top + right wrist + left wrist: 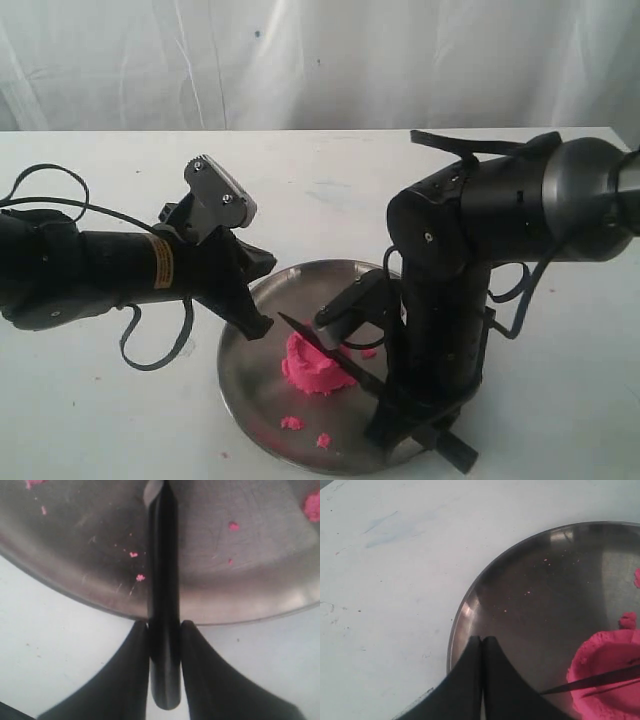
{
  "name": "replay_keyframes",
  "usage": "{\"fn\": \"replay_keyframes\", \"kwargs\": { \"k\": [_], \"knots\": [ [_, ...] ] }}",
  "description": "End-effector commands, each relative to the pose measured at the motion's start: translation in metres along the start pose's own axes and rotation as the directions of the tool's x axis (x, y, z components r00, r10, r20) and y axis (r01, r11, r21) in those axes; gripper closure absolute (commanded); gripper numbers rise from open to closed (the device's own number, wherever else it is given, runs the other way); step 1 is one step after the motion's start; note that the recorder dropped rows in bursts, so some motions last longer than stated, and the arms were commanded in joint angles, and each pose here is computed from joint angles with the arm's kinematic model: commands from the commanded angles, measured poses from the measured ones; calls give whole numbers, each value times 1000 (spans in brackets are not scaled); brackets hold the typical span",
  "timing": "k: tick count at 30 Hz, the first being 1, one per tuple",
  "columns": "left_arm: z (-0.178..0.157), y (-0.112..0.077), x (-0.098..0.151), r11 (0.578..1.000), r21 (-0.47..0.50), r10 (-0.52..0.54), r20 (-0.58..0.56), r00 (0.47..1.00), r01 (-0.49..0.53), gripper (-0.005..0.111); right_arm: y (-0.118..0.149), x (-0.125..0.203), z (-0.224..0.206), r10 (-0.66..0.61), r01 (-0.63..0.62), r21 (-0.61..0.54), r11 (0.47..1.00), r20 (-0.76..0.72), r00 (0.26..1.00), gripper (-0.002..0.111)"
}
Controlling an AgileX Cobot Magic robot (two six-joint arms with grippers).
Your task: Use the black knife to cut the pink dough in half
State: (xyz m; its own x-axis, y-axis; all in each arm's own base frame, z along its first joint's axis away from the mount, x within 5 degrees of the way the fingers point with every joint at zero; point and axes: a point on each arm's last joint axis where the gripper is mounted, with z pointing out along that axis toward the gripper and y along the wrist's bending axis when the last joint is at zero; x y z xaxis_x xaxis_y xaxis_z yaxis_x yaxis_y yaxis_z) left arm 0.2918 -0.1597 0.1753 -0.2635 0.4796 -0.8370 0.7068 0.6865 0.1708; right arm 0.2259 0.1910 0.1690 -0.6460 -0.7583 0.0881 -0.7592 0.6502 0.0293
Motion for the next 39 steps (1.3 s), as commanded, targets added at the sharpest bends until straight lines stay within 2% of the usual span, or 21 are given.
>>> {"fn": "replay_keyframes", "kwargs": {
  "k": [1, 13, 23, 31, 36, 39],
  "knots": [
    [-3, 0, -1, 1000, 2, -2, 10, 1000, 2, 107, -1, -2, 4, -4, 4, 3, 1000, 3, 1000, 108],
    [8, -5, 4, 998, 43, -37, 46, 998, 36, 107, -2, -7, 4, -5, 4, 14, 1000, 61, 998, 108],
    [20, -8, 17, 996, 69, 52, 35, 998, -55, 107, -2, -10, 4, -10, 9, 18, 1000, 84, 996, 108],
    [20, -12, 5, 992, 103, 45, 193, 980, -66, 107, -2, -10, 4, -10, 8, 18, 1000, 85, 996, 108],
    [32, -13, 20, 995, 103, 1, 142, 990, -16, 107, -2, -10, 4, -10, 8, 18, 1000, 85, 996, 108],
    [46, -15, 31, 992, 125, 5, 107, 994, -19, 107, -2, -10, 4, -15, 13, 19, 1000, 87, 996, 108]
  ]
}}
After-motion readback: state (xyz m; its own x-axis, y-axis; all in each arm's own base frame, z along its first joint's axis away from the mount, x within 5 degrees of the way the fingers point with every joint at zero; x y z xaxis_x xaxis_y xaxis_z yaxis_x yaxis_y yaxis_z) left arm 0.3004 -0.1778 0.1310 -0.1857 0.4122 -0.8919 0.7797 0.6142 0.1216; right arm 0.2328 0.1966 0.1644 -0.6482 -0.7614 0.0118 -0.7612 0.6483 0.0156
